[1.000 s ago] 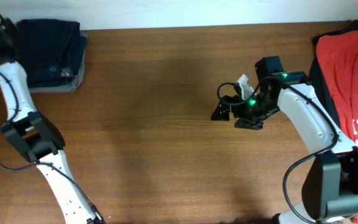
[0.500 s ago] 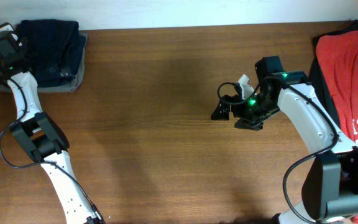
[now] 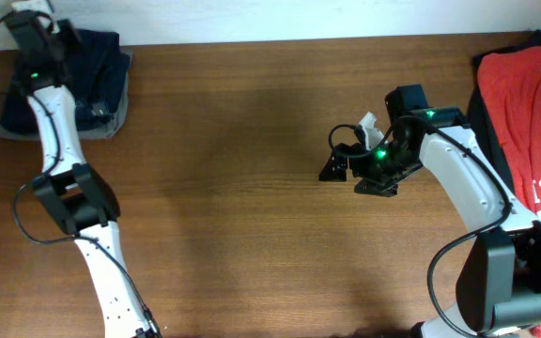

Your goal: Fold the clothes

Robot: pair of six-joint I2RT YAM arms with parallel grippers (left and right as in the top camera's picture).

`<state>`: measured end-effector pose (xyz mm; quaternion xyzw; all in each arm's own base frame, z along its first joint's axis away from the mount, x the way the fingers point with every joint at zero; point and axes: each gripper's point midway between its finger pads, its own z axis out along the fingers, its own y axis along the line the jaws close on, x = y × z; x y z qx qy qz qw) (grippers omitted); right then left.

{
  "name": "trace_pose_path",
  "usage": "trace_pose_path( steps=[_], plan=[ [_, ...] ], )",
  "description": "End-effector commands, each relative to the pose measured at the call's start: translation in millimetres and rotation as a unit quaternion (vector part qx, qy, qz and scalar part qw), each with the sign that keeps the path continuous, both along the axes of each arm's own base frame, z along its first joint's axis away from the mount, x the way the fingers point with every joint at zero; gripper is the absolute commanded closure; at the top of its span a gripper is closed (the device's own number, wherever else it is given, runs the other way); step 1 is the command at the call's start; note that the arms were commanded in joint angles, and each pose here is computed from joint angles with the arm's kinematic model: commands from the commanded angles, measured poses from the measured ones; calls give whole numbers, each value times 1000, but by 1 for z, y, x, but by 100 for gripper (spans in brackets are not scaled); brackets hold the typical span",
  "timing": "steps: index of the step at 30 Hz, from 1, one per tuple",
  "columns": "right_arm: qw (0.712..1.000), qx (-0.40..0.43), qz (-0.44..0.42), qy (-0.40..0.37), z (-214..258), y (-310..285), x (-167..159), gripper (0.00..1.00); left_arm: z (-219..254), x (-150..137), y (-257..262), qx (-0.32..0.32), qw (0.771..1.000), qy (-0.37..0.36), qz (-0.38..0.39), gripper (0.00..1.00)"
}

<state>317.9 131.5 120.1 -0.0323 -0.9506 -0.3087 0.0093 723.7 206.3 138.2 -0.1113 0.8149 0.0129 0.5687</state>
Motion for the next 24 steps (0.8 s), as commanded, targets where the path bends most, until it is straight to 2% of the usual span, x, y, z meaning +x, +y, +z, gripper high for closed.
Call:
trace_pose_path(
  steps=[1, 15, 20, 24],
  plan=[
    [1000, -5, -1, 2, -1, -1, 0, 1, 2, 5, -22, 21, 999, 3, -31, 100],
    [1000, -5, -1, 6, -1, -1, -2, 1, -99, 4, -45, -3, 996, 80, -47, 100],
    [1000, -4, -1, 6, -1, -1, -2, 1, -100, 4, -45, -3, 996, 80, -47, 100],
    [1000, -5, -1, 7, -1, -1, -3, 1, -78, 5, -47, -2, 996, 67, -52, 100]
  ],
)
